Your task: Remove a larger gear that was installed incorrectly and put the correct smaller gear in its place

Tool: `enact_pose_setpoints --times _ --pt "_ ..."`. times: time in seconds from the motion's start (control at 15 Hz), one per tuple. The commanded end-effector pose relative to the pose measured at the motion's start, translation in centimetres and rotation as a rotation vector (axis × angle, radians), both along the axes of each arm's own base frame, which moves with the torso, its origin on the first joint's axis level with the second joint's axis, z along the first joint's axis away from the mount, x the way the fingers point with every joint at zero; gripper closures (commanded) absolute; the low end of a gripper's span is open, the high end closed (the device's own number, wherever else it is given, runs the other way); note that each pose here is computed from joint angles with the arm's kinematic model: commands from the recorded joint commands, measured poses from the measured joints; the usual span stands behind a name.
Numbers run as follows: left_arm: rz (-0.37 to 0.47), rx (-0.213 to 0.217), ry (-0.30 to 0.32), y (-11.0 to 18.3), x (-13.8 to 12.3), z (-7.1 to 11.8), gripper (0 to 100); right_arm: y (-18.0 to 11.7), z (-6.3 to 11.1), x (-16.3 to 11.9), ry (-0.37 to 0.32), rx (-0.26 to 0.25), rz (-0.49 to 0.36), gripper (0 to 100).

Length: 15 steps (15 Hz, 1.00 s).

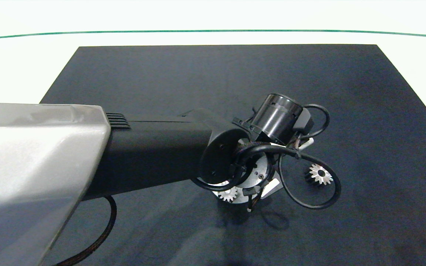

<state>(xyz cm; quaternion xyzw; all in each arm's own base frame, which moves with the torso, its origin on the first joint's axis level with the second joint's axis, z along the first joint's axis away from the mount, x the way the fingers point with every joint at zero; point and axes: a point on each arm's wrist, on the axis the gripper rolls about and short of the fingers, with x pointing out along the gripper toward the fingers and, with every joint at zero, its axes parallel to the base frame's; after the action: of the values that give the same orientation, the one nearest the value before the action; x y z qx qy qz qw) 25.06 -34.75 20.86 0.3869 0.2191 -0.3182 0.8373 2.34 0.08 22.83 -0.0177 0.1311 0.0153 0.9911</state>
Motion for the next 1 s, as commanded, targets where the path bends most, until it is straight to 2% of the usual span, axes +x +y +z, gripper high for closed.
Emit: enact_pose_setpoints --times 0.07,0.4,0.67,1.0 --pt "0.010 0.013 0.000 0.28 0.48 -0.21 78 -0.01 -0.05 -0.03 0.002 0.000 0.000 0" --pt "0.019 0.010 -0.009 0.76 0.86 0.26 78 0.00 -0.17 -0.01 0.006 -0.001 0.001 0" --pt "0.010 0.023 0.003 0.41 0.54 -0.12 78 0.00 -0.17 -0.04 0.005 0.000 0.001 0" --pt "0.013 0.012 -0.001 0.32 0.61 0.07 78 -0.01 -0.16 -0.11 0.002 0.000 0.003 0"
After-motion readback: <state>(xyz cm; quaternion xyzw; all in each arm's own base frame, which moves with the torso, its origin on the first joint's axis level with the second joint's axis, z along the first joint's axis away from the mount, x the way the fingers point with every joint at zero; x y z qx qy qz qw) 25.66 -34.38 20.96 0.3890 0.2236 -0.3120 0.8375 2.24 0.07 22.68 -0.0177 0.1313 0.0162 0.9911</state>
